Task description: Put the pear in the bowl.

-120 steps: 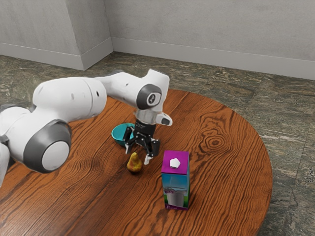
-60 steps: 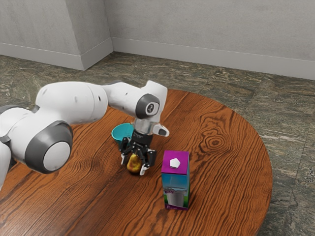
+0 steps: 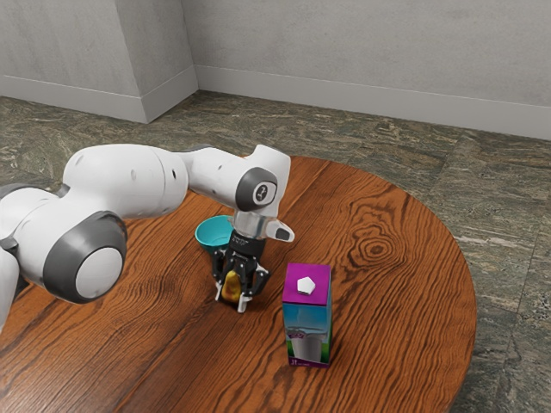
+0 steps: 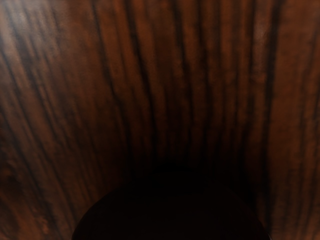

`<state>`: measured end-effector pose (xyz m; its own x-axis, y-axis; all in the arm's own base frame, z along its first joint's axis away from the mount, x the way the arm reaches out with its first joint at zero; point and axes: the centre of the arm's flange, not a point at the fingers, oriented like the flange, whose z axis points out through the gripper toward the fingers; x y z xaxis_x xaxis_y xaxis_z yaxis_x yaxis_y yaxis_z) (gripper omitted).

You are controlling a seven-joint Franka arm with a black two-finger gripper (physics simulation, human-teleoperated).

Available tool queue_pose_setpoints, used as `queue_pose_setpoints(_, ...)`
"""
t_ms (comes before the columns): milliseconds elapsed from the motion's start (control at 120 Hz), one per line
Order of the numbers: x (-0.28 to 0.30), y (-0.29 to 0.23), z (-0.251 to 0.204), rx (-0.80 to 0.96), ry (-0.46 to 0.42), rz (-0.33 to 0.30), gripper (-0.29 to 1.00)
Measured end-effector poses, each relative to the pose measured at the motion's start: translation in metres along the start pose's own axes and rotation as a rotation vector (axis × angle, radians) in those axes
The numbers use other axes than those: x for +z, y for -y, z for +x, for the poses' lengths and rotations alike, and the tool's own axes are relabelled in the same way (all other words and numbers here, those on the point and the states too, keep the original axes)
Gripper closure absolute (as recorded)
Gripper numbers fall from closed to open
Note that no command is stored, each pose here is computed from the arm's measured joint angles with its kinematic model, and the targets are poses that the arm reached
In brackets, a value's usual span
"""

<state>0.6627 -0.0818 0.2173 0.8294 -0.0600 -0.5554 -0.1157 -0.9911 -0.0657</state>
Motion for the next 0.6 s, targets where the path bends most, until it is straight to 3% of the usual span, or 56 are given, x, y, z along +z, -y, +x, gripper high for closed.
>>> queue_pose_setpoints(183,-0.004,0.002,-0.002,0.004,-0.003,0.025,0.63)
queue_pose_setpoints(392,-0.023,0.007,-0.013,-0.005,-0.016,0.035,0.73)
queue_pose_setpoints(525,-0.04,0.01,-0.024,-0.01,-0.028,0.043,0.63)
queue_pose_setpoints(600,-0.045,0.01,-0.028,-0.011,-0.03,0.046,0.64)
